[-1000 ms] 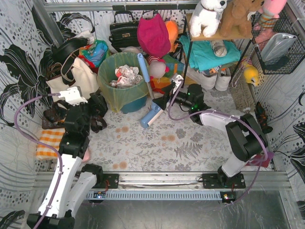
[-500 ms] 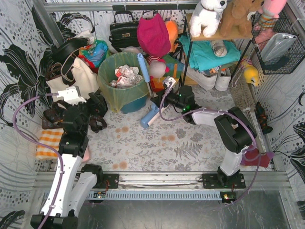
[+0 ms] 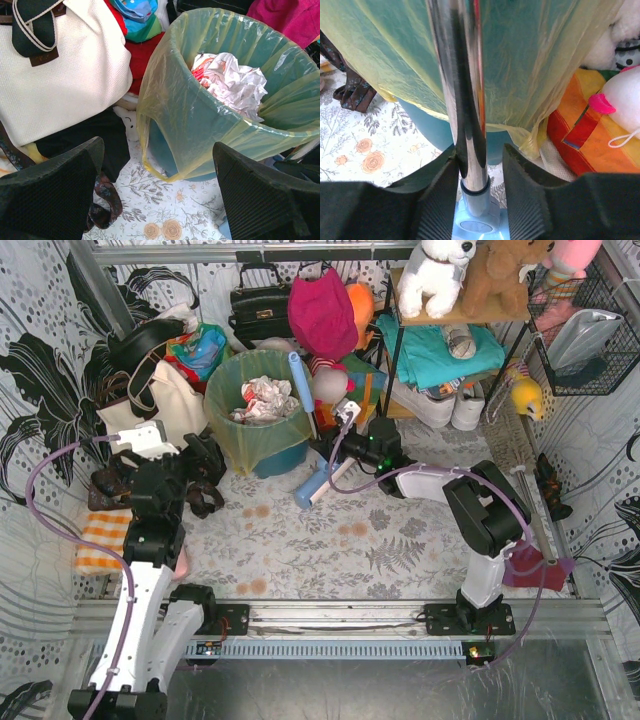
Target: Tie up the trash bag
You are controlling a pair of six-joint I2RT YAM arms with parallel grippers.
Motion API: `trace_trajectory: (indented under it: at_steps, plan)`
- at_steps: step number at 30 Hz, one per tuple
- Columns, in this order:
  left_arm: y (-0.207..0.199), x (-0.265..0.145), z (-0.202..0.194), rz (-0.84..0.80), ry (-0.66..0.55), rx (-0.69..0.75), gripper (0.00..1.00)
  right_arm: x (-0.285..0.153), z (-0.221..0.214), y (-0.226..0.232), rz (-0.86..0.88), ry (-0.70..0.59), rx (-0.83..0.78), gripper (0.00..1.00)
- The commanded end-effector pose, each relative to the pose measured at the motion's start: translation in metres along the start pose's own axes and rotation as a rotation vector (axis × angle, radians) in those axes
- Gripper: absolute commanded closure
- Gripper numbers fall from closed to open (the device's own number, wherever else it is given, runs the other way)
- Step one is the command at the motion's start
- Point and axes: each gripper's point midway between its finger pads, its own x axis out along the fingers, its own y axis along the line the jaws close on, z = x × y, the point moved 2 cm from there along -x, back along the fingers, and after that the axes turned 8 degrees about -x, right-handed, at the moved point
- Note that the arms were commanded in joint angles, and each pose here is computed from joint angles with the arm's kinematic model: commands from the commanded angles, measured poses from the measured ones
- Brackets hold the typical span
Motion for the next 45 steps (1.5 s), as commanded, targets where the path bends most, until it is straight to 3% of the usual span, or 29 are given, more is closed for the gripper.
trace_trajectory:
  at_steps: [1,7,11,17,26,37,45]
  plan:
    - [-0.005,0.004,0.007,-0.033,-0.032,-0.016,0.02,0.008,0.014,-0.001,0.008,-0.036,-0.07,0.63]
    - [-0.002,0.006,0.005,-0.022,-0.026,-0.023,0.02,0.004,0.015,-0.003,-0.002,-0.009,-0.098,0.87]
    - [-0.003,0.007,0.006,-0.035,-0.027,-0.026,0.02,-0.002,0.027,-0.003,-0.016,-0.026,-0.115,0.94]
    - [0.0,0.008,0.006,-0.023,-0.026,-0.03,0.02,-0.023,0.051,-0.014,-0.117,-0.041,-0.133,0.98]
    - [0.001,0.008,0.007,-0.025,-0.032,-0.039,0.02,-0.062,0.067,-0.043,-0.296,0.066,-0.175,1.0]
    - [0.003,0.01,0.008,-0.022,-0.034,-0.044,0.02,-0.146,0.075,-0.112,-0.547,0.094,-0.157,1.0]
    - [0.004,0.011,0.006,-0.024,-0.029,-0.043,0.02,-0.206,0.053,-0.172,-0.729,0.137,-0.153,1.0]
